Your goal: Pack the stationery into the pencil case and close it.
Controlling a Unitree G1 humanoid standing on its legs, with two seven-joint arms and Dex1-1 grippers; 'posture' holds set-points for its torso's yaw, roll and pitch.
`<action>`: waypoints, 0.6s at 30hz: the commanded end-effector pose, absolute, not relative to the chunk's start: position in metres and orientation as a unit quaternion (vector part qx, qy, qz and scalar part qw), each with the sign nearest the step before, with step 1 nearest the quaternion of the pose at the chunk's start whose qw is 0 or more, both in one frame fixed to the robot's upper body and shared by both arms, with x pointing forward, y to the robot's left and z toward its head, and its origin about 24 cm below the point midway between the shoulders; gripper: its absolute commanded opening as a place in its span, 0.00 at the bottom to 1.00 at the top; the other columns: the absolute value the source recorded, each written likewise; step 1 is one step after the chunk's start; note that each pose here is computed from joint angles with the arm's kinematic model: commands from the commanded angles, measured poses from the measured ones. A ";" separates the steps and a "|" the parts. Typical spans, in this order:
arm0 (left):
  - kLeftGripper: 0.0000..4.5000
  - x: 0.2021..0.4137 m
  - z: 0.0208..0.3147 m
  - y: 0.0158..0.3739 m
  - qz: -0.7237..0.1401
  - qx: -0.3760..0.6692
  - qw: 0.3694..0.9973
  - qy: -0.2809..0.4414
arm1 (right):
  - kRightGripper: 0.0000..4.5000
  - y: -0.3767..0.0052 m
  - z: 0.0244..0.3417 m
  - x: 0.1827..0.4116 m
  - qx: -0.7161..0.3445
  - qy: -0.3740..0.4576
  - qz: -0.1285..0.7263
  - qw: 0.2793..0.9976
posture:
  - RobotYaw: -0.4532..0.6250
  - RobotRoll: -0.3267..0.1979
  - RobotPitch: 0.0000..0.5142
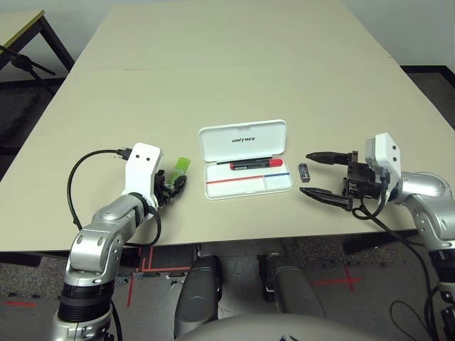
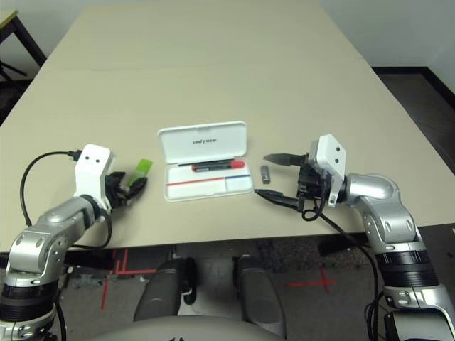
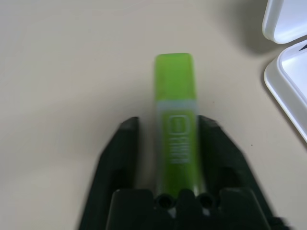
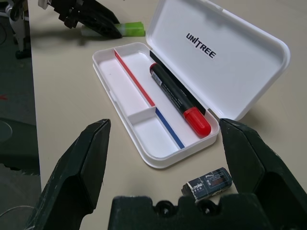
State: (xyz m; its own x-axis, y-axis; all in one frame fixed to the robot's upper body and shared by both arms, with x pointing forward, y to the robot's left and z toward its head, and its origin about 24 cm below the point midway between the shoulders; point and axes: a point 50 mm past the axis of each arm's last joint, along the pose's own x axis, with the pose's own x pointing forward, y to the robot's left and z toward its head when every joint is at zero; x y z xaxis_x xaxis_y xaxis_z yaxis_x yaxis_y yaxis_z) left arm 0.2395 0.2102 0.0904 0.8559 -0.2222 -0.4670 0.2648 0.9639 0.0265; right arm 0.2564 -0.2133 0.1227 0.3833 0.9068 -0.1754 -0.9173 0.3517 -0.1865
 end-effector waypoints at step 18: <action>0.25 0.234 0.139 0.246 -0.371 0.097 0.882 0.275 | 1.00 -0.210 0.118 0.260 -0.131 0.021 0.556 0.820 | 0.44 0.62 0.27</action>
